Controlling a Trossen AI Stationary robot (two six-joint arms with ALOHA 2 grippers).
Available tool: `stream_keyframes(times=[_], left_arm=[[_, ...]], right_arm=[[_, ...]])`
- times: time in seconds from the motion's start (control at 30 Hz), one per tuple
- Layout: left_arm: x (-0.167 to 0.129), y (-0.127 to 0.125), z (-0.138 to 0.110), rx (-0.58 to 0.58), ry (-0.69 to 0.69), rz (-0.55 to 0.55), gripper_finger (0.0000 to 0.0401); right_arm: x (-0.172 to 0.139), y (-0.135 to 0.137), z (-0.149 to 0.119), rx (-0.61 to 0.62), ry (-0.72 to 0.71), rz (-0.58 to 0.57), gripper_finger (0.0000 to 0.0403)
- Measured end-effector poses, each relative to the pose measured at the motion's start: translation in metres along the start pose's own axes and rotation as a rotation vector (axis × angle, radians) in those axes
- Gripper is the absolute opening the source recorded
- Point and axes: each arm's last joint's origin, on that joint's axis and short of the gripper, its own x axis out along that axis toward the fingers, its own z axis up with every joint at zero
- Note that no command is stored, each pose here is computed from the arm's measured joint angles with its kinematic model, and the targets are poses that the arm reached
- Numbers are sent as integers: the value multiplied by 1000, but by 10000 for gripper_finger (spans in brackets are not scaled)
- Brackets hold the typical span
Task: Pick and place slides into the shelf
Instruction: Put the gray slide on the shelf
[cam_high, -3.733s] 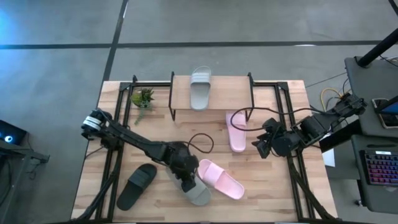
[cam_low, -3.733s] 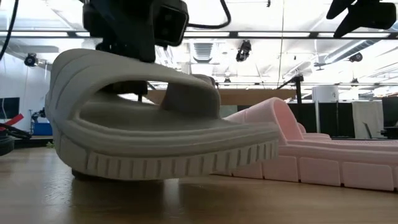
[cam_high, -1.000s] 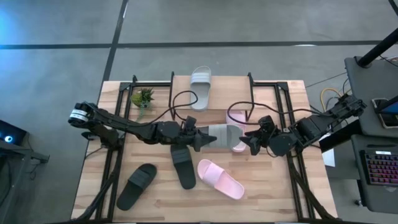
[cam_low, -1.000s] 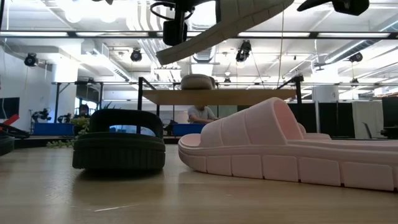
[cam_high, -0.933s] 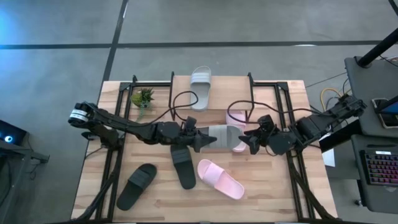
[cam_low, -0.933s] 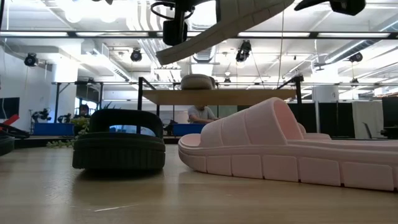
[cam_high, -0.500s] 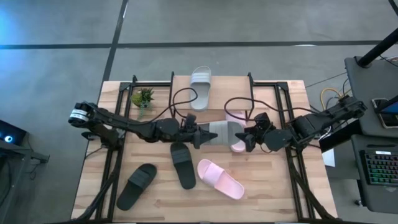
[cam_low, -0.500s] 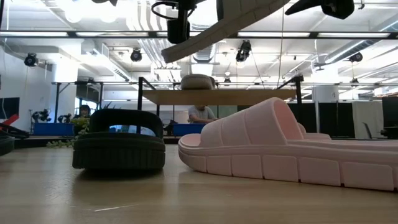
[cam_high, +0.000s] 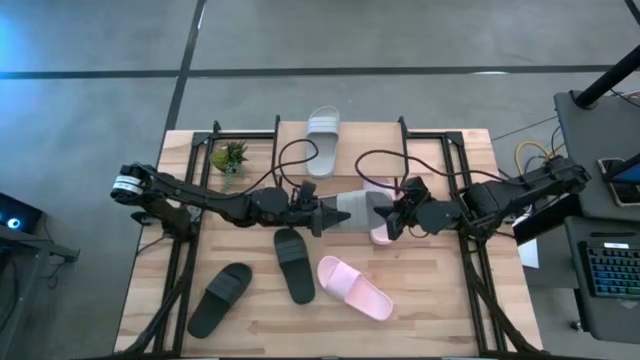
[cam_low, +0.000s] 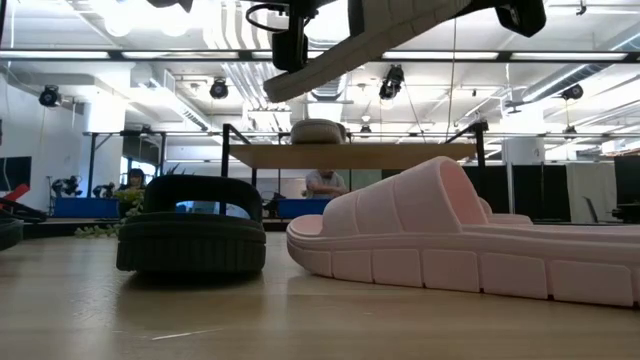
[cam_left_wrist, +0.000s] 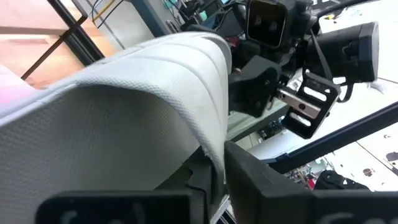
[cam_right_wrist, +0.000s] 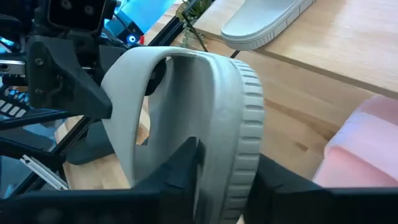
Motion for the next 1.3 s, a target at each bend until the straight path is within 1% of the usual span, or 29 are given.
stream_keyframes(times=[0.1, 0.2, 0.3, 0.37, 0.47, 0.57, 0.67, 0.8, 0.87, 0.97, 1.03, 1.1, 1.2, 1.3], left_arm=[[-1, -1, 0, 1, 5, -2, 44], [-4, -2, 1, 4, 35, 12, 63], [-11, 3, -1, 20, 99, 109, 82], [-15, 9, -3, 35, 127, 200, 96], [-23, 15, -3, 60, 144, 318, 119], [-32, 16, -1, 79, 144, 393, 141], [-38, 19, 1, 119, 130, 471, 154], [-42, 21, 8, 209, 35, 549, 157], [-41, 25, 15, 214, 0, 571, 157], [-41, 29, 21, 208, -18, 590, 157], [-40, 30, 23, 202, -14, 585, 157], [-40, 32, 23, 198, 0, 581, 157], [-40, 32, 23, 197, 5, 581, 157], [-40, 32, 23, 198, 8, 583, 157]], right_arm=[[0, -1, 0, -6, 6, -2, 29], [-1, -3, 0, -15, 6, -20, 24], [-5, -8, 0, -31, 20, -43, 31], [-7, -10, 0, -31, 19, -54, 33], [-13, -16, 2, -32, 9, -83, 31], [-19, -25, 8, -42, 6, -114, 30], [-27, -35, 21, -90, 36, -133, 30], [-37, -46, 44, -177, 85, -149, 30], [-42, -51, 59, -200, 80, -178, 30], [-47, -61, 81, -214, 72, -254, 30], [-45, -68, 93, -191, 159, -219, 30], [-40, -76, 99, -162, 273, -137, 30], [-29, -77, 98, -152, 402, 5, 29], [-15, -78, 89, -156, 536, 42, 29]])
